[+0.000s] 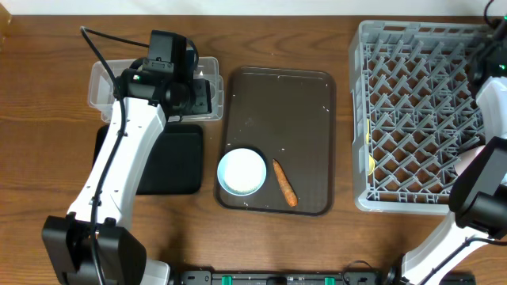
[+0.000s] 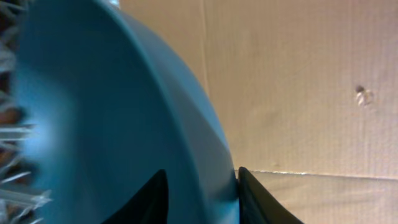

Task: Sort waste into correct bins and load items into the dishwasher rack
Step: 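Carry the blue plate right and set it upright in the rack, then return the right gripper over the rack and reach left gripper to the bowl, then grasp the light-blue bowl of rice with the left gripper and lift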

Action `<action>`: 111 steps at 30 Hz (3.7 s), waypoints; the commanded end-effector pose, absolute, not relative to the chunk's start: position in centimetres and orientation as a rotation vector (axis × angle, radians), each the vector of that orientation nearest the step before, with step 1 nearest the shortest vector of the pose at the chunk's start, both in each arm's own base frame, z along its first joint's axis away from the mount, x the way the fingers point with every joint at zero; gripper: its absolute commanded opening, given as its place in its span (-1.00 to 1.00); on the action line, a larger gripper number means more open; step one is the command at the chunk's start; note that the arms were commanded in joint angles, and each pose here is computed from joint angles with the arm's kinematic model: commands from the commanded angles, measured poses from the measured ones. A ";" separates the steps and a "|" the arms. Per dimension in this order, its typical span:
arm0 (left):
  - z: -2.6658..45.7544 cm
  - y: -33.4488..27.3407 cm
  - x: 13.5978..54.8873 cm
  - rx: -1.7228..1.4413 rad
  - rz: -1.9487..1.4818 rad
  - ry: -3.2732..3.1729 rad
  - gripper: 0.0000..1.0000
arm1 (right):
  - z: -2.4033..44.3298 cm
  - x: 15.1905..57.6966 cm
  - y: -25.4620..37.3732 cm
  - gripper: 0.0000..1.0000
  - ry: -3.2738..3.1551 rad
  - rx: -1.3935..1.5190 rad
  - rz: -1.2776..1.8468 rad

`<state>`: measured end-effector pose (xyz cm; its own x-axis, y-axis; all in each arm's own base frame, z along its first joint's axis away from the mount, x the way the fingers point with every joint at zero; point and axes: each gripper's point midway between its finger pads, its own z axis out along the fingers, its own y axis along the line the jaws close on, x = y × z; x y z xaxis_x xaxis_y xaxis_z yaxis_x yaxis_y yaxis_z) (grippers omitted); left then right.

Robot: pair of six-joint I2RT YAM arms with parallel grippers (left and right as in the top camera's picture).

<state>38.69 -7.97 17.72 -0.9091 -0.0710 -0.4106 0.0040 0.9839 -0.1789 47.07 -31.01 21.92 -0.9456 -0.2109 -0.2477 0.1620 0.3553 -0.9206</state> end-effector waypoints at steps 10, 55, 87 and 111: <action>17.8 -7.9 38.8 -0.035 -0.231 2.702 0.10 | 21.3 45.8 -30.8 0.64 2.253 0.210 -1.570; 17.3 -7.8 37.8 -0.038 -0.223 2.746 0.10 | 13.9 34.9 17.8 0.67 2.747 -0.842 0.546; 9.5 -20.7 28.4 -0.050 -0.333 2.963 0.11 | 15.6 44.2 7.2 0.69 2.695 -0.065 -0.143; 1.5 -23.2 29.0 -0.141 -0.372 2.950 -0.11 | 17.1 44.3 3.0 0.69 2.698 0.070 -0.121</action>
